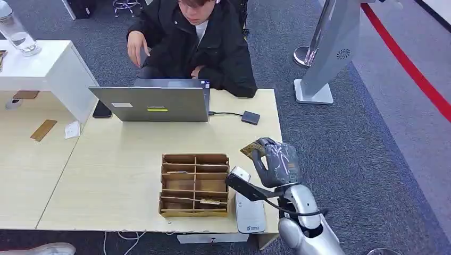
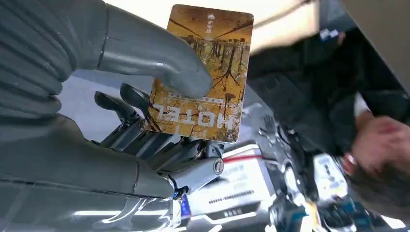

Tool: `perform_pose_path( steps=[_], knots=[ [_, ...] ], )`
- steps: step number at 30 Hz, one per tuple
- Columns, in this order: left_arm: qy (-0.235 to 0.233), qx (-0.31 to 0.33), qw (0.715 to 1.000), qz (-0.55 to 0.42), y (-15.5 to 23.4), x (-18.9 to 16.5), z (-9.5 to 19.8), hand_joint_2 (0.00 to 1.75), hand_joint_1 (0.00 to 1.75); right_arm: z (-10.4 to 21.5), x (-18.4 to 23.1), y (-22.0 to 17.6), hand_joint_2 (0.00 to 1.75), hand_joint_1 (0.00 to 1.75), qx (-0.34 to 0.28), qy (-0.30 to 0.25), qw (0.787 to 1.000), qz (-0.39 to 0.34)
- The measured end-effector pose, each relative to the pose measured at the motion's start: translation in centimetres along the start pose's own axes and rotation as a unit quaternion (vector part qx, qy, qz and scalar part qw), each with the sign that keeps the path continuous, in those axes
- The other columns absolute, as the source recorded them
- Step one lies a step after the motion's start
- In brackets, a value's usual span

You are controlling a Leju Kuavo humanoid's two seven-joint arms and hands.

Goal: Pass the card to the sensor for recognition and then transmit it.

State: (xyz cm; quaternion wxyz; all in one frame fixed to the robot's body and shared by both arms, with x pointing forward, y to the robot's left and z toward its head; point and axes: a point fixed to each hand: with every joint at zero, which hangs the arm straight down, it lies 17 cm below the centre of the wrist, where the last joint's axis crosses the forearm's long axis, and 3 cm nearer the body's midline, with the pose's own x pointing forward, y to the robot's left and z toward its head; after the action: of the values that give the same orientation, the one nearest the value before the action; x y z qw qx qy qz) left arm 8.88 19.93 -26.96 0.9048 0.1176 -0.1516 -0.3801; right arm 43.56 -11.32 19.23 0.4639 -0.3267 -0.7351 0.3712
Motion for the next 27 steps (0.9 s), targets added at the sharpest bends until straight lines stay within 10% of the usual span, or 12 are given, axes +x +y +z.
perform_pose_path(
  steps=[27],
  knots=[
    [-0.009,-0.004,1.0,-0.015,-0.2,0.6,0.1,0.0,0.0,-4.2,4.2,-4.2,1.75,1.75,-0.063,-0.054,0.996,0.015]
  ],
)
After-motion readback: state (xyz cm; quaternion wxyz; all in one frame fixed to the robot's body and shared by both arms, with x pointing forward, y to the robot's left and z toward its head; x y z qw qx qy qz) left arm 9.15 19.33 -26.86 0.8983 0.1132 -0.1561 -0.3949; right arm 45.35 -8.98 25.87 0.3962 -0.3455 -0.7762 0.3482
